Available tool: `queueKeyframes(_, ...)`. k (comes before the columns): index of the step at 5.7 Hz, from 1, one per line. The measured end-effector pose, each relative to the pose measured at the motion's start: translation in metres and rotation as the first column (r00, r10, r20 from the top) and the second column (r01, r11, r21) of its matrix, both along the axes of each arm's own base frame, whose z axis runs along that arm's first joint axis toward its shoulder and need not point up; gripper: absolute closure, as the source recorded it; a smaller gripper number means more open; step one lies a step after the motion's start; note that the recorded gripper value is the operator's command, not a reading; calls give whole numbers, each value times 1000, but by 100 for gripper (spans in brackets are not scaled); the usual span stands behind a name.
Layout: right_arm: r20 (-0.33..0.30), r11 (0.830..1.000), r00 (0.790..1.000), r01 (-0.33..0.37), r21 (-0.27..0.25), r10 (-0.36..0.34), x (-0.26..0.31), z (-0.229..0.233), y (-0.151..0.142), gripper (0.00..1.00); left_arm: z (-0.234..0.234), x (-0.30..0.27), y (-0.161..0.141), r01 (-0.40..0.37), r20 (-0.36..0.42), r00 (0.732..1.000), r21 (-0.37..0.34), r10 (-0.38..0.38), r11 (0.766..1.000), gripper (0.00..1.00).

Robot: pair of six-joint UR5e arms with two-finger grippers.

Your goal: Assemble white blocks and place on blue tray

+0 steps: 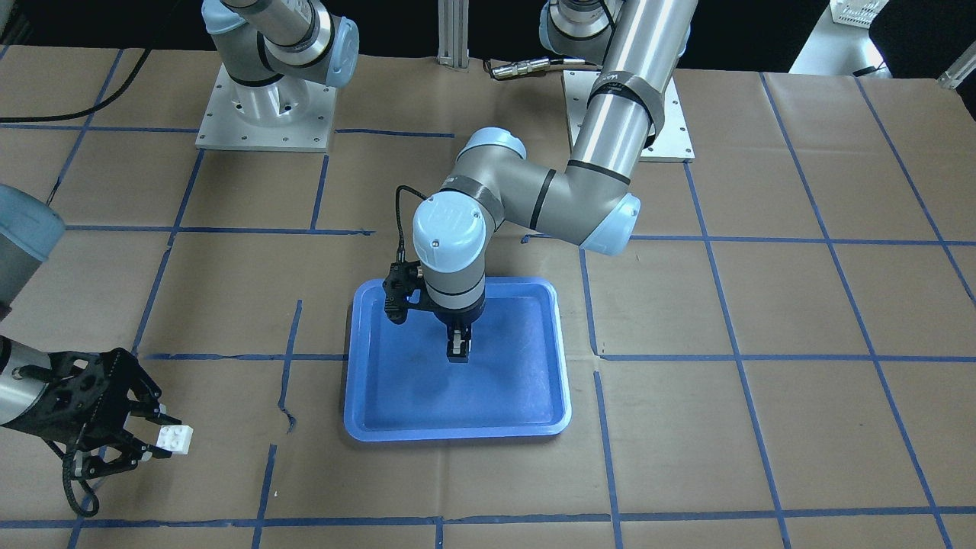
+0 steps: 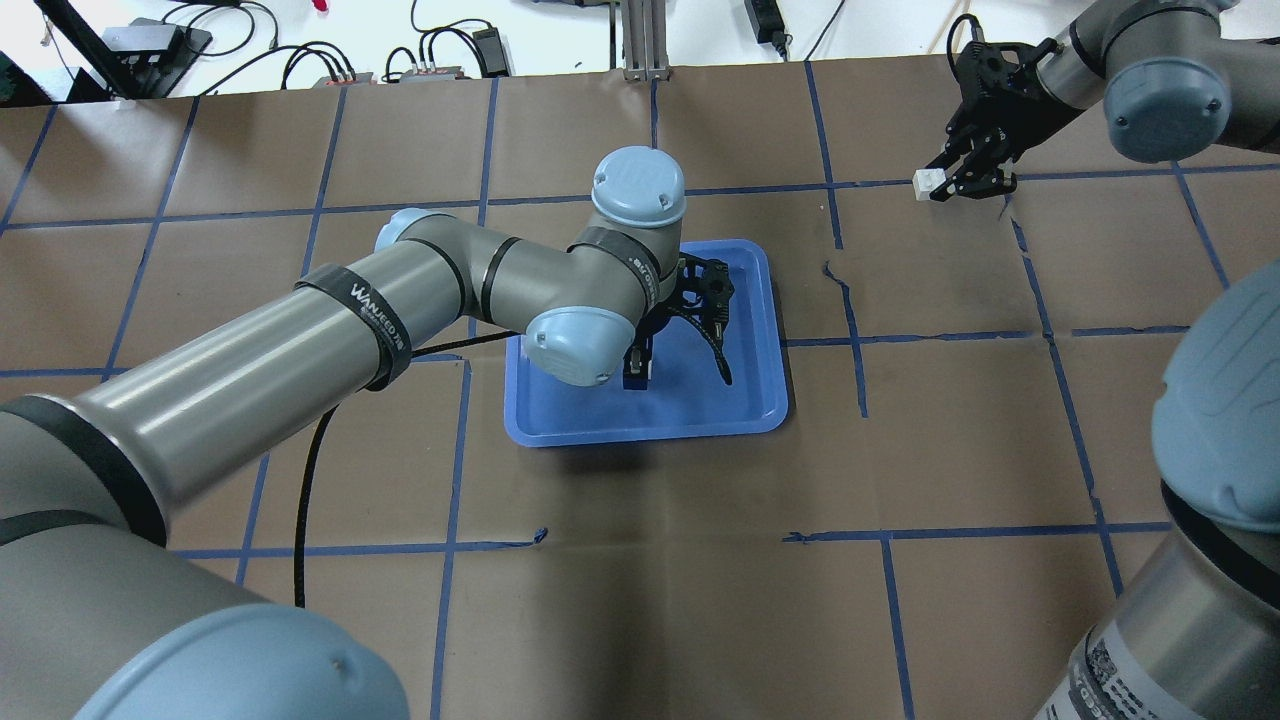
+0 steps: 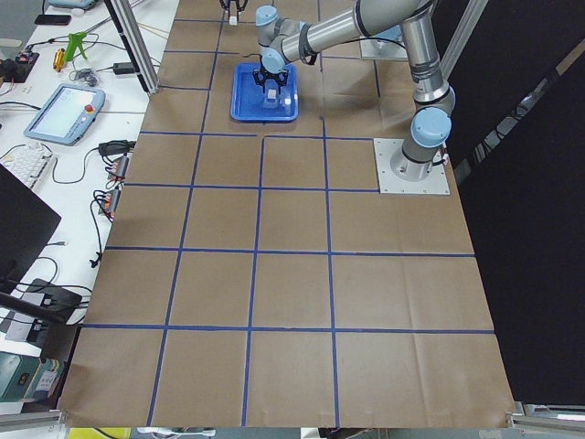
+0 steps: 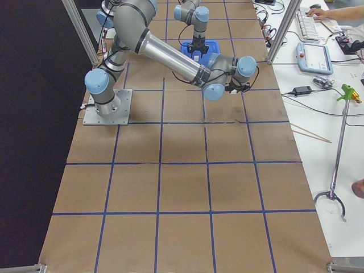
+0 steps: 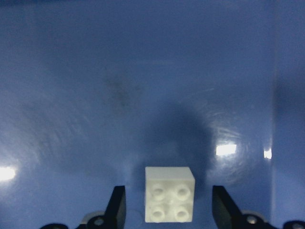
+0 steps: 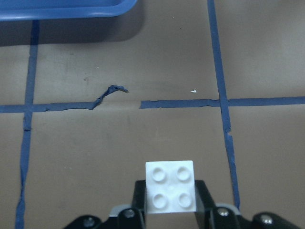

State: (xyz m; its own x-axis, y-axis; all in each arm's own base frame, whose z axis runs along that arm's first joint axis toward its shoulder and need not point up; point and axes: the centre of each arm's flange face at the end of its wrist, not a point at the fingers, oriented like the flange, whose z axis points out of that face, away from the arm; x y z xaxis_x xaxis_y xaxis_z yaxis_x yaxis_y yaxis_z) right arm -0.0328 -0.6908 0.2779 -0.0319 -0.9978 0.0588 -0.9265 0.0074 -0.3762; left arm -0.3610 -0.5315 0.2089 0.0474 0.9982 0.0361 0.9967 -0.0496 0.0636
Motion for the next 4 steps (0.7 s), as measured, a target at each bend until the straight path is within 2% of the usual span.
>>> queueKeyframes(1, 1, 1000, 1000, -1, 5, 1, 6, 21, 13, 71, 43, 6, 7, -15, 5, 1000, 10, 15, 1000, 29)
queueKeyframes(2, -2, 1000, 1000, -5, 0, 5, 15, 43, 33, 71, 98, 19, 22, -51, 8, 999, 14, 51, 999, 19)
queueKeyframes(3, -3, 1000, 1000, -13, -1, 13, 29, 60, 63, 71, 152, 39, 43, -131, 10, 991, 21, 131, 991, 7)
queueKeyframes(4, 1, 1000, 1000, -24, 11, 24, 52, 63, 99, 71, 195, 66, 64, -222, 24, 975, 46, 221, 974, 7)
